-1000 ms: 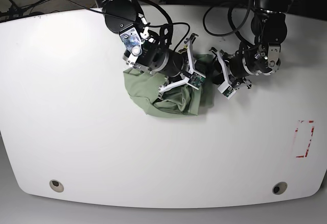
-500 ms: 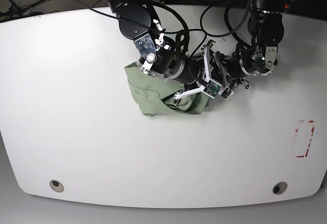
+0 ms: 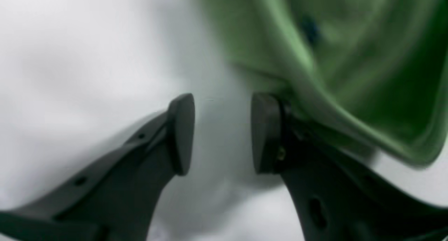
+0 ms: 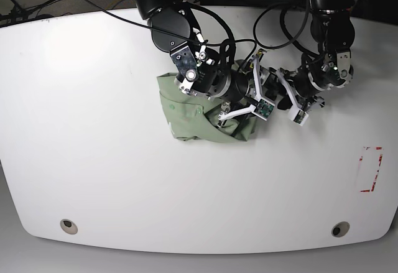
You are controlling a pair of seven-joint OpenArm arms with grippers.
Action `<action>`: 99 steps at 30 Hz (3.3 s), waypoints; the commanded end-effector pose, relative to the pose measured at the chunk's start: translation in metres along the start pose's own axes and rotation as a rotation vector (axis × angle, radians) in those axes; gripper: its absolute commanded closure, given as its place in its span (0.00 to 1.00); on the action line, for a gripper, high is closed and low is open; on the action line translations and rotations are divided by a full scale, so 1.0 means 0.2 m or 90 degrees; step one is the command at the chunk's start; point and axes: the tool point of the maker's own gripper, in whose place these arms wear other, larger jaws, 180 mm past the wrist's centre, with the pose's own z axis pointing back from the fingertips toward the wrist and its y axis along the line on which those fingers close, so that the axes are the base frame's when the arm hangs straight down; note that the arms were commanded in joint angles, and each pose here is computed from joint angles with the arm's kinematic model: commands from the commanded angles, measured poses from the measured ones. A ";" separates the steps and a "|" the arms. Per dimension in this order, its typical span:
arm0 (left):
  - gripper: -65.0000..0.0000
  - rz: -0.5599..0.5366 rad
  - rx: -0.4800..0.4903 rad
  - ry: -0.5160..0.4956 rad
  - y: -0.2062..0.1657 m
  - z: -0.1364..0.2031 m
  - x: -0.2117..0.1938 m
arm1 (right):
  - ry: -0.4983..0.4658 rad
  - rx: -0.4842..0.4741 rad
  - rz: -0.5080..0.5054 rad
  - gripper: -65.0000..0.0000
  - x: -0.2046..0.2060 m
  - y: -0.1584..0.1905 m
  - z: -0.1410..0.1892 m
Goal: Fold the T-shirt properly
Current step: 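Press the folded bundle with the right gripper and release the left gripper, then grasp the bundle sides with both grippers and square it up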
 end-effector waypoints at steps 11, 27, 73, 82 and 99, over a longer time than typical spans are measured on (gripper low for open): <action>0.63 -0.010 0.104 -0.089 0.35 0.29 0.20 | -0.092 -0.079 -0.038 0.49 0.14 -0.25 0.13; 0.63 -0.167 -0.038 -0.095 -0.12 0.13 0.39 | -0.003 -0.195 -0.058 0.49 -0.13 -0.80 0.28; 0.63 -0.335 0.026 -0.010 0.07 0.02 0.47 | 0.108 -0.272 -0.078 0.71 -0.50 -0.81 0.64; 0.63 -0.368 -0.003 -0.005 -0.22 0.06 0.42 | 0.089 -0.239 -0.075 0.71 -0.42 -0.72 0.54; 0.63 -0.316 -0.136 0.025 -0.65 -0.04 0.14 | 0.062 -0.120 -0.153 0.71 -0.53 -0.57 0.19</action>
